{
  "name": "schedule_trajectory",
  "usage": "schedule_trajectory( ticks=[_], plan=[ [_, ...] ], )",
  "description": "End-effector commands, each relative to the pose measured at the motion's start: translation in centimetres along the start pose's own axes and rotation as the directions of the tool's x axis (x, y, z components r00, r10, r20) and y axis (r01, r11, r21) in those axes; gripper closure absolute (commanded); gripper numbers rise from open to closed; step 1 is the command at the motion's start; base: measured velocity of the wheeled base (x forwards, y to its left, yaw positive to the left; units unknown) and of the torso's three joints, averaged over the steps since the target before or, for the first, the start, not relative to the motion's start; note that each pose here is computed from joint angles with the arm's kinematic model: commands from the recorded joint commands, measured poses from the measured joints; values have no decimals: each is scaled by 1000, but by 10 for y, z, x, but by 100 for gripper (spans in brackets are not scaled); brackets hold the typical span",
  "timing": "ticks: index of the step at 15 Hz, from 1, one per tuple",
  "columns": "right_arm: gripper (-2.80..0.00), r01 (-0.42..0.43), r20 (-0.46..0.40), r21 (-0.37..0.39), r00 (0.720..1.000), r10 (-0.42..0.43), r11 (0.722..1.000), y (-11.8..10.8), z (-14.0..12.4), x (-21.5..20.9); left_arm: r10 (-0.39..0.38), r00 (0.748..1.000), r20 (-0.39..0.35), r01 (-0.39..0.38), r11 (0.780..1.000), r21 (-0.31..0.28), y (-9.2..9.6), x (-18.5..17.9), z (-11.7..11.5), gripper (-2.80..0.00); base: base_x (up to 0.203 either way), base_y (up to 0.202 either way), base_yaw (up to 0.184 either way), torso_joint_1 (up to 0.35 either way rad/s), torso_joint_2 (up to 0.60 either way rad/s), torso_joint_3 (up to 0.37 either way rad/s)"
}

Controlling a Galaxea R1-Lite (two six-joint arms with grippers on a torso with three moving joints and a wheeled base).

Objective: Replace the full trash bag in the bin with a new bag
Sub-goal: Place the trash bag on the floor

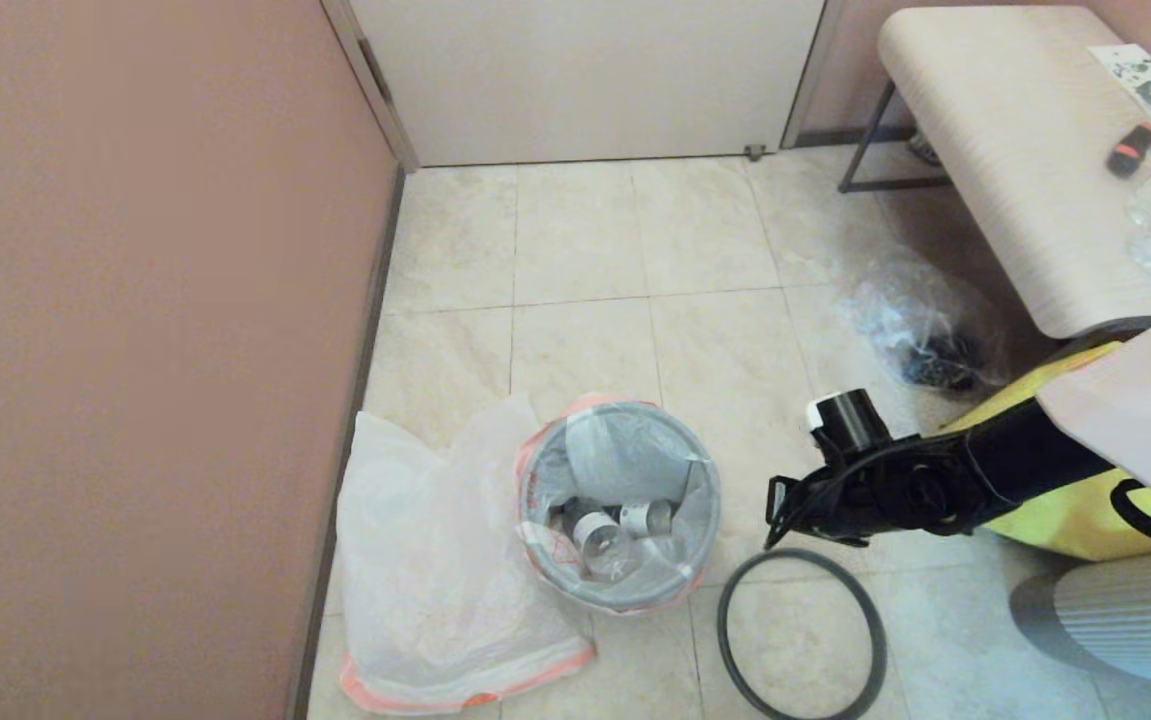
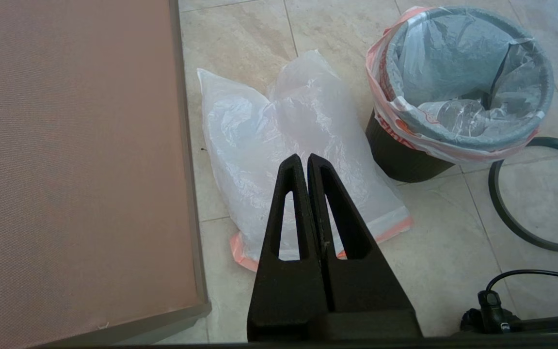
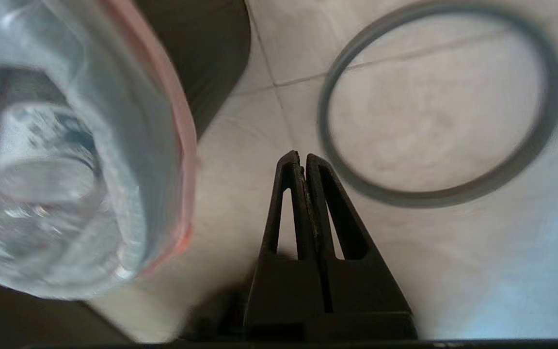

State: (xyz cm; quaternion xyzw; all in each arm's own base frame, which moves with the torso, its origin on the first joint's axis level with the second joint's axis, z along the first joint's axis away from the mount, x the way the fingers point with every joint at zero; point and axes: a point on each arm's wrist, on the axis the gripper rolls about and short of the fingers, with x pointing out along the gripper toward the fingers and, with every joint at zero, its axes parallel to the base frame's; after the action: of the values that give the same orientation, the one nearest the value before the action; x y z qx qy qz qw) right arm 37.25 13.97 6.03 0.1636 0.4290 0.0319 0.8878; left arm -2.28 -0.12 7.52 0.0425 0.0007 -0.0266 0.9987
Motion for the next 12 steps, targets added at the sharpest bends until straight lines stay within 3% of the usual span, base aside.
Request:
schedule_trajectory(
  ticks=[1,4,8,9,12],
  plan=[
    [0,-42,10,71,999,41,997,-5,-7,8,0,1000,1,0,1000,1,0,0,0,0,0,0,0,0,0,0],
    [0,-182,-1,153,983,184,971,-1,-5,6,0,1000,1,0,1000,1,0,0,0,0,0,0,0,0,0,0],
    [0,-192,-30,172,979,199,966,-7,-12,15,0,1000,1,0,1000,1,0,0,0,0,0,0,0,0,0,0],
    [-280,-190,-38,174,979,200,966,-7,-14,16,0,1000,1,0,1000,1,0,0,0,0,0,0,0,0,0,0],
    [-280,-193,-73,157,976,207,968,1,-25,23,0,1000,1,0,1000,1,0,0,0,0,0,0,0,0,0,0]
  ],
)
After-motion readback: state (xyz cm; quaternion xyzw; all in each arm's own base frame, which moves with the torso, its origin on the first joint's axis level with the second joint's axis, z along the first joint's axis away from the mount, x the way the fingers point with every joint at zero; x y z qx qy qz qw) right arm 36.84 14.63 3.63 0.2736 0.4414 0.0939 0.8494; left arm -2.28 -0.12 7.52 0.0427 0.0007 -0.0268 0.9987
